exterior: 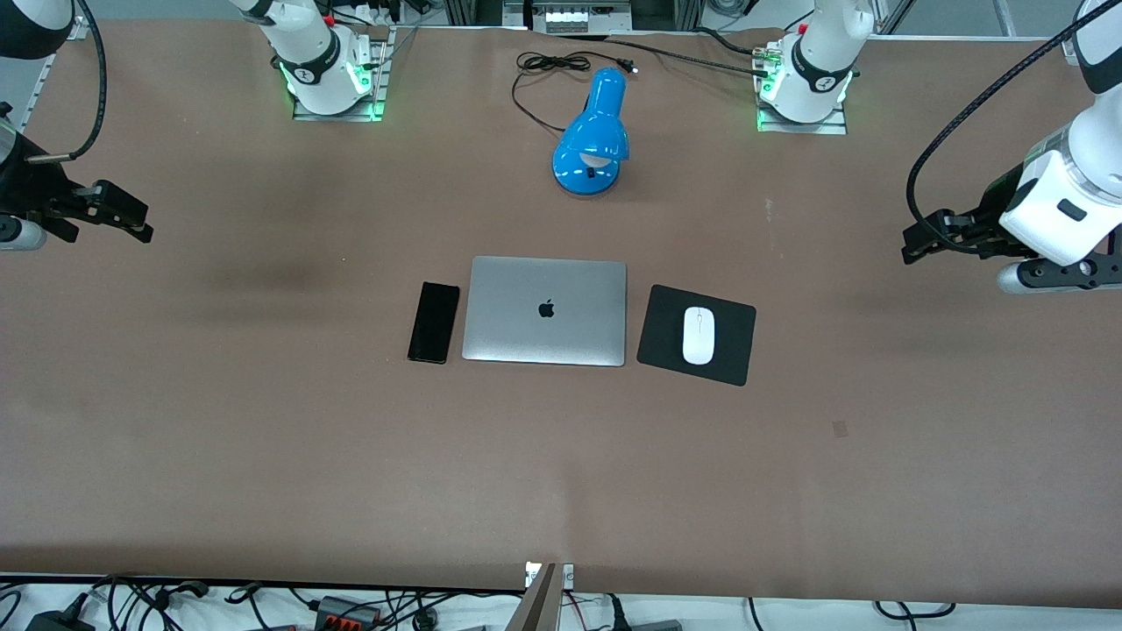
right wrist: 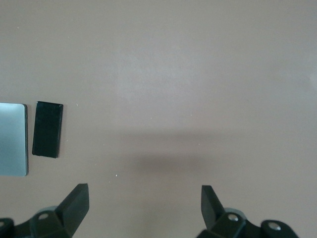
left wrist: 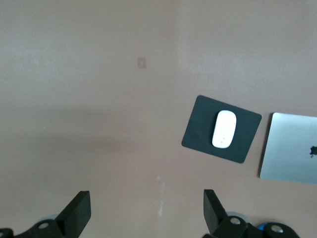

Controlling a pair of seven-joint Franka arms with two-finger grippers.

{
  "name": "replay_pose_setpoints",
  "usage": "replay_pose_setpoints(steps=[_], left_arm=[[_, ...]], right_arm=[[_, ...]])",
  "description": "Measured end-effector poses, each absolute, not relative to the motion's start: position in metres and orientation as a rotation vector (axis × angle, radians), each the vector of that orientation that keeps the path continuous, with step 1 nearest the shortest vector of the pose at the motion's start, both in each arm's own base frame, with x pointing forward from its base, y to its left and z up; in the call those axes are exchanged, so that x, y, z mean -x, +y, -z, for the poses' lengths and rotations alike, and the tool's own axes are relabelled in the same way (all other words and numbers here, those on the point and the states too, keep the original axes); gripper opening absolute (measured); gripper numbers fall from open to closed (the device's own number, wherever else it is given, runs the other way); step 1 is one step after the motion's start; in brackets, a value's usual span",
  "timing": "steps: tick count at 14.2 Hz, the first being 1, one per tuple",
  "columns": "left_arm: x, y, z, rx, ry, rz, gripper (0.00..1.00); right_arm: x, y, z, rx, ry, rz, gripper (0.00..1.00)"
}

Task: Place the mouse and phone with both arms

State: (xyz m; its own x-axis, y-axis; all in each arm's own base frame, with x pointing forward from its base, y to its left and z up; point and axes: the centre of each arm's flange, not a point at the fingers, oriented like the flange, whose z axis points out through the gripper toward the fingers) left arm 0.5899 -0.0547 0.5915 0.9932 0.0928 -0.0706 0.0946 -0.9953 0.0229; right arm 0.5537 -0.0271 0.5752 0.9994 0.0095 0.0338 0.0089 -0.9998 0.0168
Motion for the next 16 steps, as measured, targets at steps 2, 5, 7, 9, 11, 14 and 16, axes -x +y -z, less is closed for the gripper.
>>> replay_pose_setpoints(steps=[2, 5, 7, 9, 11, 14, 16], left_arm=[[-0.5896, -0.0543, -0.5914, -3.110, 0.146, 0.113, 1.00], [-0.5894, -0.0545, -0.5912, -3.112, 0.054, 0.114, 1.00], [-0.5894, -0.0539, -0.5911, -3.112, 0.017, 0.114, 1.00], [-0.5894, -0.0536, -0.5911, -3.112, 0.006, 0.115, 1.00], [-0.5894, -0.0536, -0.5911, -3.112, 0.006, 0.115, 1.00], [-0.5894, -0.0535, -0.5911, -3.112, 0.004, 0.115, 1.00], [-0.5895, -0.0525, -0.5910, -3.112, 0.003, 0.115, 1.00]], right_arm=[[-0.5513, -0.0272, -0.5768, -3.125, 0.014, -0.042, 1.00], [-0.5493, -0.0271, -0.5780, -3.126, 0.014, -0.032, 1.00], [-0.5483, -0.0271, -0.5788, -3.126, 0.014, -0.029, 1.00], [-0.5479, -0.0270, -0.5793, -3.126, 0.014, -0.028, 1.00], [-0.5478, -0.0267, -0.5793, -3.126, 0.015, -0.027, 1.00], [-0.5477, -0.0264, -0.5793, -3.126, 0.016, -0.027, 1.00], [-0.5477, -0.0264, -0.5793, -3.126, 0.017, -0.026, 1.00]])
